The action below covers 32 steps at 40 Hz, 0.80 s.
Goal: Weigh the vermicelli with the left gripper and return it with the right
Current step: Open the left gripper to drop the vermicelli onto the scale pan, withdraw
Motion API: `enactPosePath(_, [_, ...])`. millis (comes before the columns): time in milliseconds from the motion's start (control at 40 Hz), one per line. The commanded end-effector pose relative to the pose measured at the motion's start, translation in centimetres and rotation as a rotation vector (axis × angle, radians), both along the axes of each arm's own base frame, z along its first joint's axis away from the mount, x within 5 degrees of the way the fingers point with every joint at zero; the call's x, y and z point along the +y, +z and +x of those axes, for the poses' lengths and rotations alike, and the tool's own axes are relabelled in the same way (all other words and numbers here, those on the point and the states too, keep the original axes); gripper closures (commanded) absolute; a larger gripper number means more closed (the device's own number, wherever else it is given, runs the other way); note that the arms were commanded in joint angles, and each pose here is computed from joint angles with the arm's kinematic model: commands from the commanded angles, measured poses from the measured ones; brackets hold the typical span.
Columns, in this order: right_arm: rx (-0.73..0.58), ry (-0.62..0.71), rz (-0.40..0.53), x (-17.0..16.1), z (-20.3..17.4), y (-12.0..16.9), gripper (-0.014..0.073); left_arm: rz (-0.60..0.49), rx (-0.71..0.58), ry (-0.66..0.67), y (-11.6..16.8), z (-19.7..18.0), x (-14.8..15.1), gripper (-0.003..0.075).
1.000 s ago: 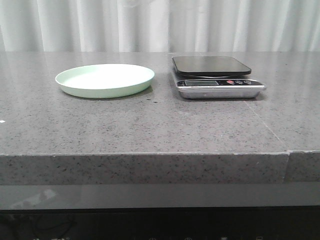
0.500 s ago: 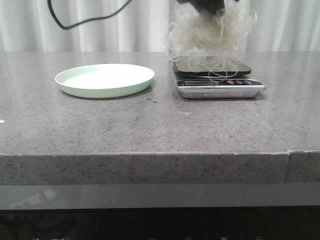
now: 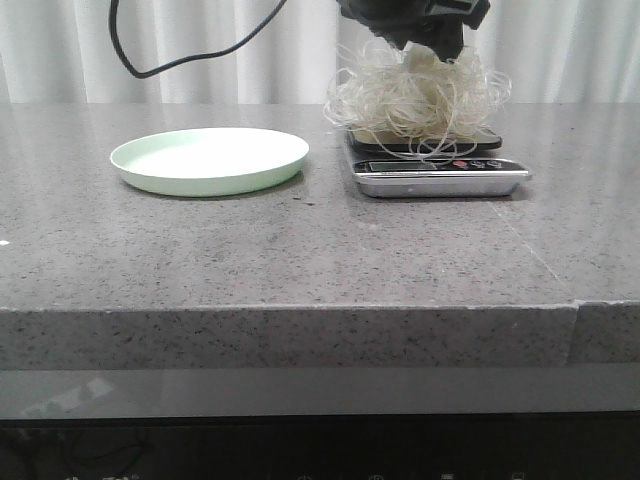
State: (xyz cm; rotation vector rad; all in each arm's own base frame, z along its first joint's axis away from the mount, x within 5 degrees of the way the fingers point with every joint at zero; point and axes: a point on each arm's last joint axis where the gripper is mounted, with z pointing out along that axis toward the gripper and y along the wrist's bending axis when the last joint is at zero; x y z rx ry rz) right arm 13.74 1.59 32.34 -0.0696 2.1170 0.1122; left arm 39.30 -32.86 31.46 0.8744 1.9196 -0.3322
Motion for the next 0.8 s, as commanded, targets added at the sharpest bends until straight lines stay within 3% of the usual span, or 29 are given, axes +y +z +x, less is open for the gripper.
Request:
enactPosePath(0, [-0.082, -0.001, -0.008, -0.1, 0.4, 1.3, 0.0097, -0.141, -0.161, -0.002, 8.4, -2.5, 1.8, 0.026])
enactPosePath(250, [-0.082, -0.001, -0.008, -0.1, 0.4, 1.3, 0.0097, -0.134, -0.185, 0.006, 16.3, -8.0, 6.8, 0.026])
enactPosePath(400, [-0.082, -0.001, -0.008, -0.1, 0.4, 1.3, 0.0097, -0.112, -0.123, -0.003, 19.4, -12.3, 10.2, 0.026])
enactPosePath(600, [-0.082, -0.001, -0.008, -0.1, 0.4, 1.3, 0.0097, -0.149, -0.107, -0.01, 20.1, -16.7, 13.6, 0.026])
enactPosePath(775, [-0.082, -0.001, -0.008, -0.1, 0.4, 1.3, 0.0097, -0.141, -0.088, 0.002, 18.0, -20.4, 16.8, 0.026])
